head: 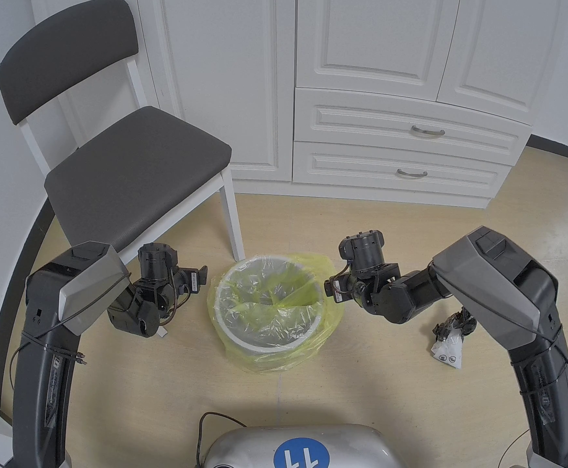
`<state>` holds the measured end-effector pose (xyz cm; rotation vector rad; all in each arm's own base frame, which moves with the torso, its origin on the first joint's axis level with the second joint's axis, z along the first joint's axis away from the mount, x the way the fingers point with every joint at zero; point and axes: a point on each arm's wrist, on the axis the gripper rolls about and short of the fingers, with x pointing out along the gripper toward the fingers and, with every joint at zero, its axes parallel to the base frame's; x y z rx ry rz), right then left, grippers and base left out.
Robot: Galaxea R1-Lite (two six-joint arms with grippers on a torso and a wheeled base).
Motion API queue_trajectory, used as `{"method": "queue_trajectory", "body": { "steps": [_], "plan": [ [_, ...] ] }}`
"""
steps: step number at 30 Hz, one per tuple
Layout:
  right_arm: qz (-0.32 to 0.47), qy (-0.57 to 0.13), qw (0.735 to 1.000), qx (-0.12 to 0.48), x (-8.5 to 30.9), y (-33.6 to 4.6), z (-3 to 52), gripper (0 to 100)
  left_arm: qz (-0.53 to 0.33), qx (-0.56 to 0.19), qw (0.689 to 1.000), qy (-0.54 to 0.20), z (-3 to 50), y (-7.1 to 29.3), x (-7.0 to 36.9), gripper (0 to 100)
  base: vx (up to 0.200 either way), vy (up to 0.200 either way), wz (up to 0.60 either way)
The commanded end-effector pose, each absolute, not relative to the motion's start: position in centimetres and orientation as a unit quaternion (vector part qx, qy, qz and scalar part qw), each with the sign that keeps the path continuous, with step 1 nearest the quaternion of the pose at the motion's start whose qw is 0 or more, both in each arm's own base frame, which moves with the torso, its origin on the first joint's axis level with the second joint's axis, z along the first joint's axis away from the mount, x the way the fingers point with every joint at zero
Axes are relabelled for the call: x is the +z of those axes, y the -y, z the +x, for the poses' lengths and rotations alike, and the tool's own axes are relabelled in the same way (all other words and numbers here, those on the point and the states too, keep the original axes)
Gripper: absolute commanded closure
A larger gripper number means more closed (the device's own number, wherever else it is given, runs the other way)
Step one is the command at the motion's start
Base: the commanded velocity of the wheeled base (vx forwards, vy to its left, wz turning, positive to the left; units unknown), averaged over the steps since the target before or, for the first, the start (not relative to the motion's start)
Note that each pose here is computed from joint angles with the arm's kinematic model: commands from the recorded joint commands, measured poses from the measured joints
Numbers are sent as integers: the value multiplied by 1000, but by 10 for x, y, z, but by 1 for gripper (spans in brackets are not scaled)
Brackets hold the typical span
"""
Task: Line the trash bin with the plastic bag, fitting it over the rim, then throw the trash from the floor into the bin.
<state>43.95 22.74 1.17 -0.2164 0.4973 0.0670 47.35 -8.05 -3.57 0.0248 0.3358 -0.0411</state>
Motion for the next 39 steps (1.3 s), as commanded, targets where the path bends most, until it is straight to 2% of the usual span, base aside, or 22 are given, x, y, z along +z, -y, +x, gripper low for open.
{"method": "queue_trajectory", "body": {
  "steps": [1,5,10,12,13,18,27,39],
  "plan": [
    [-100,-243,964,34,32,-217,433,0,13,-22,986,-162,472,79,-29,0,0,0,0],
    [-104,-252,962,31,25,-214,434,0,13,-23,986,-165,471,79,-30,0,0,0,0],
    [-117,-294,948,22,-14,-206,432,0,11,-26,986,-165,471,78,-30,0,0,0,0],
    [-117,-295,948,22,-16,-206,432,0,11,-26,986,-165,471,78,-30,0,0,0,0],
    [-116,-311,943,19,-36,-206,432,0,10,-31,987,-158,471,79,-30,0,0,0,0],
    [-116,-319,940,20,-57,-210,438,0,10,-31,986,-162,470,78,-32,0,0,0,0],
    [-90,-332,939,12,-53,-202,461,0,8,-52,982,-183,463,75,-36,0,0,0,0],
    [-96,-350,932,6,-61,-198,475,0,7,-90,970,-228,456,76,-56,0,0,0,0]
  ]
}}
